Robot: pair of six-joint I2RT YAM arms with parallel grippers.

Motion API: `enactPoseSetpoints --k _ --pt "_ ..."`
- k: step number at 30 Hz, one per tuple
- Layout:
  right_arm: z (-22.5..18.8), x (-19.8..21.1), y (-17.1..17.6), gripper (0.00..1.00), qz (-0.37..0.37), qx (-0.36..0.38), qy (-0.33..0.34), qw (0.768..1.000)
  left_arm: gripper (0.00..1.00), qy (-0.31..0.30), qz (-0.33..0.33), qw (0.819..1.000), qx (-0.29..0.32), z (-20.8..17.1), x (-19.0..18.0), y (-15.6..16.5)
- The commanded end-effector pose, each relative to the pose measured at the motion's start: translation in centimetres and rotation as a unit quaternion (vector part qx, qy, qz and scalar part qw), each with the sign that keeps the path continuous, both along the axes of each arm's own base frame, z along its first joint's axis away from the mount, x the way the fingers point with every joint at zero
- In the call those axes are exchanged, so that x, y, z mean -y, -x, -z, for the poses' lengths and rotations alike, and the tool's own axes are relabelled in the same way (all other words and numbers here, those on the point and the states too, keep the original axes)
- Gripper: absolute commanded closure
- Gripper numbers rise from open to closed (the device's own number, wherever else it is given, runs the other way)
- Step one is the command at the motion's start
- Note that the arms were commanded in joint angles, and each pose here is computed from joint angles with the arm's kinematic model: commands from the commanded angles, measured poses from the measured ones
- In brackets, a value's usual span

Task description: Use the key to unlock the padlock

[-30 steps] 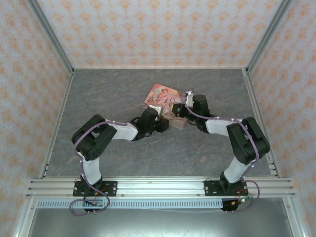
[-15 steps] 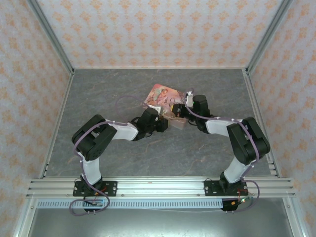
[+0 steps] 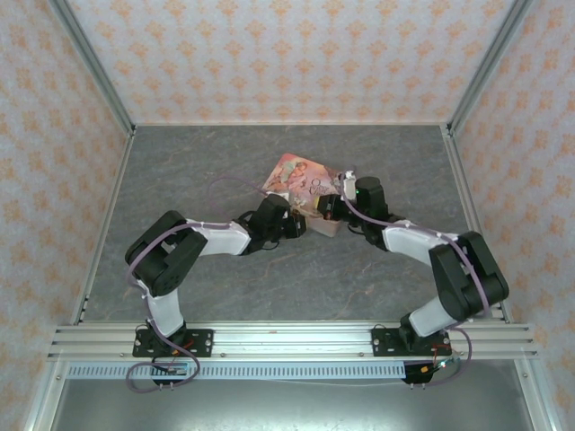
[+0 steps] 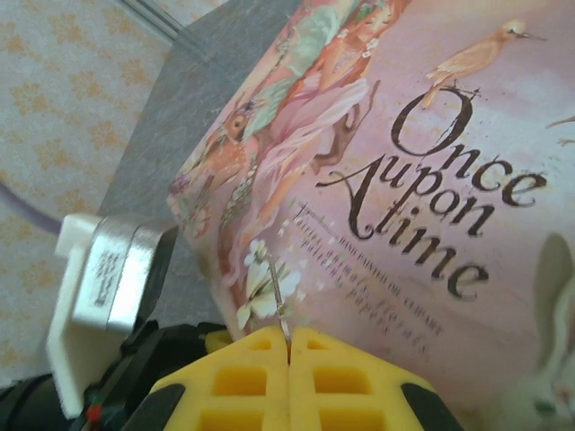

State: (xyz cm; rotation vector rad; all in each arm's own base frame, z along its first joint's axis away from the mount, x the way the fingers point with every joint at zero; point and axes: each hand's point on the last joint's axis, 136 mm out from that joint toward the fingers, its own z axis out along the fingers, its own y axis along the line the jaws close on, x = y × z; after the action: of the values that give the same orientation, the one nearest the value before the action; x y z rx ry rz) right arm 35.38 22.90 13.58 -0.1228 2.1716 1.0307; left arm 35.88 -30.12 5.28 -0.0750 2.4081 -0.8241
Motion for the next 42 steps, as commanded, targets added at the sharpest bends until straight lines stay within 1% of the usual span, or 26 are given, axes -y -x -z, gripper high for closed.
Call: enactPoseSetpoints --k 1,7,12,18,23,30,33,42 --pt "-1.6 1.2 1.1 1.00 0.002 0.052 0.034 0.998 0.81 0.053 -0.021 0.998 -0.002 -3.8 0.9 -0.6" --pt "-1.9 2.6 4.3 1.00 -0.026 0.105 0.073 0.992 0.82 0.083 -0.027 0.996 -0.032 -4.6 1.6 -0.4" --pt "-1.2 2.6 7.0 1.00 -0.068 0.123 0.088 0.986 0.81 0.120 -0.041 0.990 -0.067 -5.4 1.8 -0.2" --pt "0.6 2.1 8.8 1.00 -0.096 0.120 0.104 0.983 0.82 0.155 -0.041 0.982 -0.098 -6.8 2.3 0.0" --pt "2.8 1.8 9.8 1.00 -0.105 0.107 0.124 0.981 0.82 0.162 -0.035 0.979 -0.122 -7.6 2.3 0.3" --pt "4.1 0.9 9.3 1.00 -0.117 0.097 0.127 0.980 0.81 0.175 -0.022 0.974 -0.142 -8.4 2.5 0.7" --pt "3.9 0.6 8.7 1.00 -0.119 0.099 0.133 0.979 0.81 0.176 -0.016 0.973 -0.151 -8.6 2.7 0.9" --pt "2.9 -0.2 7.6 1.00 -0.117 0.116 0.117 0.979 0.81 0.174 -0.014 0.971 -0.161 -8.8 2.8 1.1"
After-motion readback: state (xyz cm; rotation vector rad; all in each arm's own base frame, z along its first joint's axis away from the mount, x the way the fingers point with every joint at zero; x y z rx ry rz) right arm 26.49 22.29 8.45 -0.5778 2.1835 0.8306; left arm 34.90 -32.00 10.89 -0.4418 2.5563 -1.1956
